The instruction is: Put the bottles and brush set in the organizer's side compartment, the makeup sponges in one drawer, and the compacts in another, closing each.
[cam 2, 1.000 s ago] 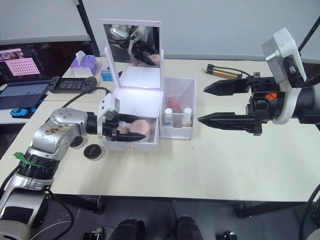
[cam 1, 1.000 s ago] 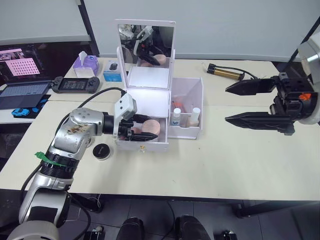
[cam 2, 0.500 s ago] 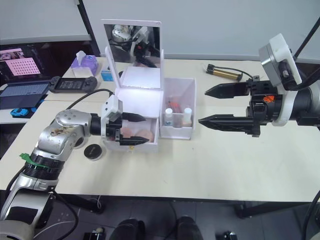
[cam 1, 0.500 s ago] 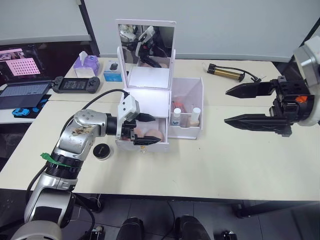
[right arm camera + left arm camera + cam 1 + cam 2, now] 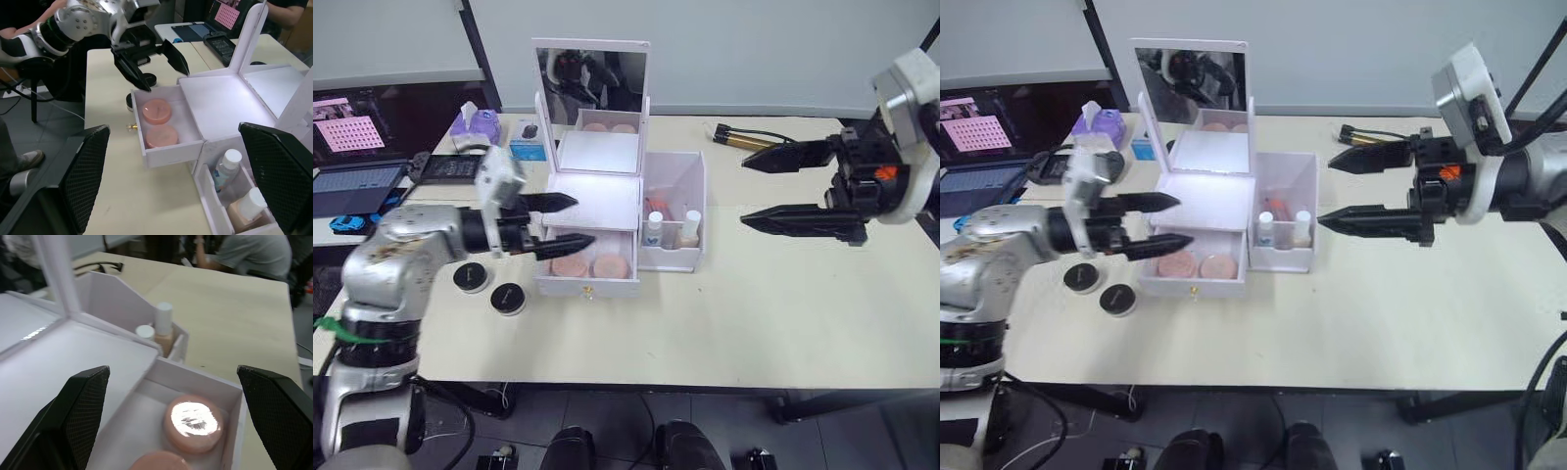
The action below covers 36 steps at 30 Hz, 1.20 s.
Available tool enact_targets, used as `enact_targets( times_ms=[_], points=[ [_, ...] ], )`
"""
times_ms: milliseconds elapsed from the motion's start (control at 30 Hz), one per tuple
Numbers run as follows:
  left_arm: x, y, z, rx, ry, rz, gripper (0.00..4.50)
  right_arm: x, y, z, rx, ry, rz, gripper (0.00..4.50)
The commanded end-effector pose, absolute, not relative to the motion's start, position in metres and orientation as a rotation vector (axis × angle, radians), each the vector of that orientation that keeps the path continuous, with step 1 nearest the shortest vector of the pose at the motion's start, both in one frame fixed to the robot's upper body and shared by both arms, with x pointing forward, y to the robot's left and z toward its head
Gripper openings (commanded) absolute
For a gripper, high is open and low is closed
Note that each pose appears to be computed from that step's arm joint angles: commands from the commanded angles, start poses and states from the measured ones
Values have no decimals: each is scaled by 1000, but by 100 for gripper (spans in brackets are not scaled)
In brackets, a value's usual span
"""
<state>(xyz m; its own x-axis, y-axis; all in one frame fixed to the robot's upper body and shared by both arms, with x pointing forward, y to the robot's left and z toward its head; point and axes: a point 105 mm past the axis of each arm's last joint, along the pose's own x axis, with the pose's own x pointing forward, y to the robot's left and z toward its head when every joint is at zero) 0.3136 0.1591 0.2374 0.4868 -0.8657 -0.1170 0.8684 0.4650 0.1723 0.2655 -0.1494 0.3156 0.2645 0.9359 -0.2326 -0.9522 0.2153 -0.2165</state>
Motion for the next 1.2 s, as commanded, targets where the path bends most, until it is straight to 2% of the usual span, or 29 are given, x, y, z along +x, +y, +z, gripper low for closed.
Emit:
enact_targets(
  times_ms=[33,300,500,733,933,1033,1200],
  points=[
    [302,165,241,215,-23,-1020,449,270,-147,321,-394,15,1326,450],
    [251,185,219,47,-59,-808,449,286,-135,317,-398,13,1404,450],
    [224,184,192,-20,-45,-742,449,294,-127,316,-405,8,1454,450],
    [210,180,155,-96,23,-696,449,298,-124,315,-418,11,1477,450],
    [214,164,139,-145,14,-687,449,294,-124,315,-426,15,1481,450],
    [223,167,134,-188,-4,-647,397,294,-125,315,-428,18,1473,450],
    [229,160,132,-239,-12,-679,241,291,-124,318,-451,13,1462,450]
  ],
)
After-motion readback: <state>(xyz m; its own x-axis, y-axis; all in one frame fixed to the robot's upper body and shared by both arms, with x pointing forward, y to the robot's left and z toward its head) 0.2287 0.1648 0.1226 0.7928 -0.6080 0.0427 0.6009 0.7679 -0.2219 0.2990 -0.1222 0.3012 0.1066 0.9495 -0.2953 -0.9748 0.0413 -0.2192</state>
